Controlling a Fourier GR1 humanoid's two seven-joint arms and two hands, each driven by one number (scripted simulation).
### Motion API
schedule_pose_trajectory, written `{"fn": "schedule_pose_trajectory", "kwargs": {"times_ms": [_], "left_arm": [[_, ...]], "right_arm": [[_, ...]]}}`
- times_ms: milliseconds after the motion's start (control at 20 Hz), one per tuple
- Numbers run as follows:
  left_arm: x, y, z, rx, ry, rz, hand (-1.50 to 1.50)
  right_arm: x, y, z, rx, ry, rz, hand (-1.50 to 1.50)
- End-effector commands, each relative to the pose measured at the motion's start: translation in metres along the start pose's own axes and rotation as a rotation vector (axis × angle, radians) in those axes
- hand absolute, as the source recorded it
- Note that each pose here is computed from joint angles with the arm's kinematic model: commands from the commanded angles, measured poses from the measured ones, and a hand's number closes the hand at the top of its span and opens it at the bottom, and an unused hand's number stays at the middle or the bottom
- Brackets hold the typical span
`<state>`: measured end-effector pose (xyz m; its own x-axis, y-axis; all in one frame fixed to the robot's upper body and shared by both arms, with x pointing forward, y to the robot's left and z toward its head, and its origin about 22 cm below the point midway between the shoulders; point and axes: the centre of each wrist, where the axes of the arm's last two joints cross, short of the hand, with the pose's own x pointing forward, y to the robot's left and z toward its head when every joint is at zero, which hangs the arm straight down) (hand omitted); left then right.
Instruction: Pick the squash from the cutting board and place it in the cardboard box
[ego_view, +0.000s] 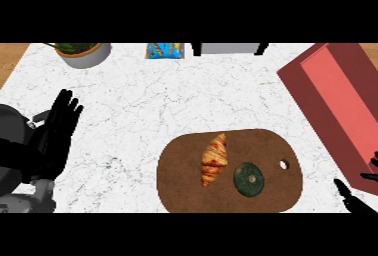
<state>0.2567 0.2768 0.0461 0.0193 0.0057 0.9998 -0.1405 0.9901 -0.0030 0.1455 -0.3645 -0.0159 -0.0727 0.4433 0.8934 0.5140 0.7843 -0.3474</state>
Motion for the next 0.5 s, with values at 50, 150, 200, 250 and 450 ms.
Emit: {"fn": "schedule_pose_trajectory", "kwargs": {"times_ms": [50,150,200,250,450], "left_arm": [[0.007,-0.012,0.003,-0.027,0.002,0.032,0.0],[0.012,-0.001,-0.008,0.016,0.003,0.021,0.0],[0.001,0.0,-0.001,-0.019,0.011,0.01,0.0],[0.008,-0.016,0.0,-0.018,0.004,0.02,0.0],[0.016,-0.015,-0.004,-0.02,0.009,0.011,0.0]], "right_arm": [[0.03,-0.034,0.007,0.144,-0.008,0.21,-1.5],[0.042,-0.054,0.006,0.272,0.036,0.325,-1.5],[0.051,-0.054,0.009,0.349,0.063,0.347,-1.5],[0.061,-0.049,0.007,0.426,0.083,0.362,-1.5],[0.102,-0.042,0.009,0.567,0.188,0.408,-1.5]]}}
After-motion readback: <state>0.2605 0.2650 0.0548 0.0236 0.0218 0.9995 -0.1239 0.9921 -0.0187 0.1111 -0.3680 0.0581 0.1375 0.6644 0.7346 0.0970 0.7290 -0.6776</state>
